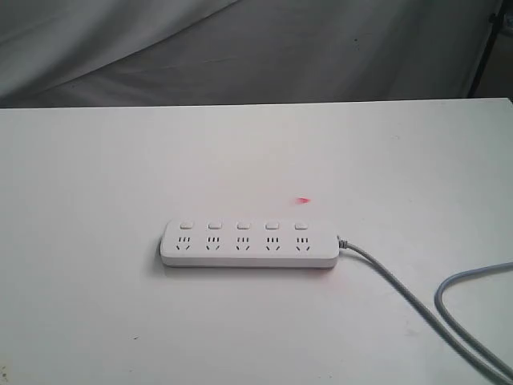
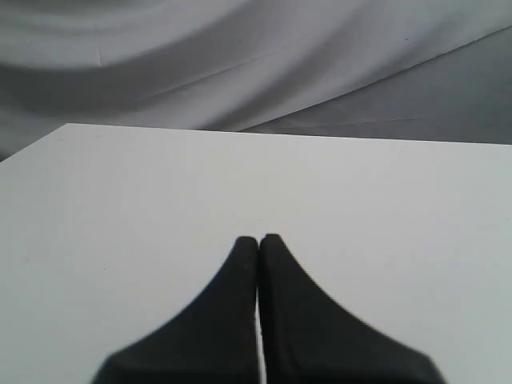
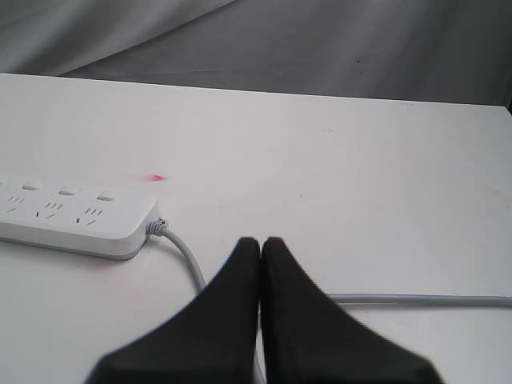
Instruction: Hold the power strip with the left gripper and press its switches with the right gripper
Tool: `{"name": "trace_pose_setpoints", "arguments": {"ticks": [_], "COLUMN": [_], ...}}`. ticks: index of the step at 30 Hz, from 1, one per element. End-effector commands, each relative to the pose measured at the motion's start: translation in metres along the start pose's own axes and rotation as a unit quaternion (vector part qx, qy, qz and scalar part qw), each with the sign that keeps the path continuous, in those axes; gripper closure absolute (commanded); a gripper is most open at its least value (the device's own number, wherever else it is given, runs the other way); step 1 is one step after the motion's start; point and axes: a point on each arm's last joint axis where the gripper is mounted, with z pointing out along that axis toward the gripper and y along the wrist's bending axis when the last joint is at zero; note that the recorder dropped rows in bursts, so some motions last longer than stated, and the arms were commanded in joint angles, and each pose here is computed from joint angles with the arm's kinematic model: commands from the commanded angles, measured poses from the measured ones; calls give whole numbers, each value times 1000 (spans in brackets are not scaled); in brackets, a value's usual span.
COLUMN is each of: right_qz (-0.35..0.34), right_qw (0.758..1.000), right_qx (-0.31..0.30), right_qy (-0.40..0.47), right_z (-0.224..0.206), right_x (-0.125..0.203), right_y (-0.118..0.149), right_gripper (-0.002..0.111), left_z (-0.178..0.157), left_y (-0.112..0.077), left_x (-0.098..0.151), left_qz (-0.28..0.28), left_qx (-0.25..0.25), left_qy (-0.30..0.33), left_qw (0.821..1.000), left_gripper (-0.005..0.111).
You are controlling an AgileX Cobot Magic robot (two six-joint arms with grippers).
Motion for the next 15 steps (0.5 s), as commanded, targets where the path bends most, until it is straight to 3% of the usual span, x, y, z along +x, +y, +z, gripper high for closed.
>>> {"name": "trace_pose_setpoints", "arguments": {"ticks": [1, 15], "right_qz": [-1, -1], "right_qw": [1000, 1000], "right_qx": [5, 5], "right_qy": [1, 1], "right_z": [0, 0], "right_x": [1, 1], "right_y": [-1, -1], "right_gripper": [108, 108], "left_z": [0, 0], "left_y": [0, 1], "left_x": [0, -3], "left_qz": [-4, 14], "left_qx": [1, -3], "left_qy": [0, -17], "left_qw": [1000, 1000], "left_gripper": [106, 106]}}
